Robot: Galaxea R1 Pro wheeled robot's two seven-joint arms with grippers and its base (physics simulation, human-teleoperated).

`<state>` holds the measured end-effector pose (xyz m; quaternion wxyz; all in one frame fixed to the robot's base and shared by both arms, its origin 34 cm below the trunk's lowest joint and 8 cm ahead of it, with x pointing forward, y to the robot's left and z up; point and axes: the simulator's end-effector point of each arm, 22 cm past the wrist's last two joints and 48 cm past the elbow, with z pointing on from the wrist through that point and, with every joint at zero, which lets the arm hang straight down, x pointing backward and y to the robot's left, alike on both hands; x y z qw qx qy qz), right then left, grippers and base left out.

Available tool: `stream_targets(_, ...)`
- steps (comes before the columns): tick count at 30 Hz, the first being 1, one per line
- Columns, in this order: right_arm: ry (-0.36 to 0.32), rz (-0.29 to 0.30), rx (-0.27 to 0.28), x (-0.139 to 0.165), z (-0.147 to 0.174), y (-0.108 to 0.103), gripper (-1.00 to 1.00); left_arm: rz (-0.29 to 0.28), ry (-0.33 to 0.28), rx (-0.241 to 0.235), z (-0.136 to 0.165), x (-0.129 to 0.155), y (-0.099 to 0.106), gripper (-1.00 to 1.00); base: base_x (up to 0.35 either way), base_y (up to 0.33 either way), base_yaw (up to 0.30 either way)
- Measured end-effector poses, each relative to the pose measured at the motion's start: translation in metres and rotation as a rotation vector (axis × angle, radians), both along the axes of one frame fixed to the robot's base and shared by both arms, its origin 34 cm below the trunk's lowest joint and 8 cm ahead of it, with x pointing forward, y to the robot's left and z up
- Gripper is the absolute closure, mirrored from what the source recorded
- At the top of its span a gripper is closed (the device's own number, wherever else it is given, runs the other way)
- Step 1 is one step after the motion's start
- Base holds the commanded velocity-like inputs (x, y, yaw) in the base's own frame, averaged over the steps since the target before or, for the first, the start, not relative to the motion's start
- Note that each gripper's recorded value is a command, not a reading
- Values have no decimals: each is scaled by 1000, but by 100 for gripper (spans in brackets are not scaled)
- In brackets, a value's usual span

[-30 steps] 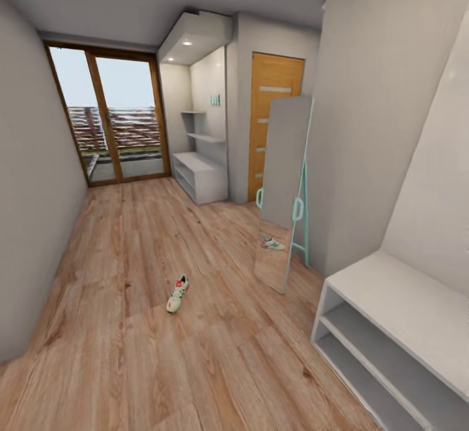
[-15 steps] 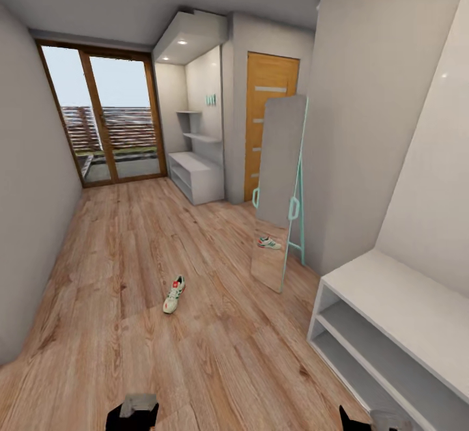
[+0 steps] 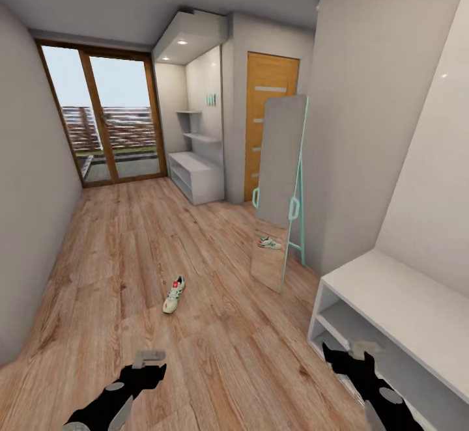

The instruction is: Pick up the two gym shoes and the two sandals from the corridor floor and place them onto the hallstand (shoe rack) in the corridor, making sure they are on the rack and not on the floor. Arrange them so the two gym shoes are next to each other and the two sandals are next to each other.

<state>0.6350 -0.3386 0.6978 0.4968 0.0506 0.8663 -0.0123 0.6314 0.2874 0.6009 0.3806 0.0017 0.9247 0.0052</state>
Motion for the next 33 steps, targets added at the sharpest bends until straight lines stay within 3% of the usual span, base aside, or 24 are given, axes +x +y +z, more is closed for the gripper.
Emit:
stream_targets(9, -38, 33, -31, 53, 53, 5, -100, 3, -10, 3, 4, 4, 3, -100, 0, 0, 0)
stream_targets(11, -48, 39, -41, 60, 63, 6, -100, 2, -43, 5, 9, 10, 4, -100, -29, 18, 0)
stream_targets(22, 7, 72, -57, 53, 40, 17, -100, 2, -77, 10, 15, 14, 6, -100, -149, 113, 0)
stream_targets(33, 16, 101, -67, 51, 37, 27, -100, 2, -82, 9, 16, 16, 5, -100, -17, 14, 0)
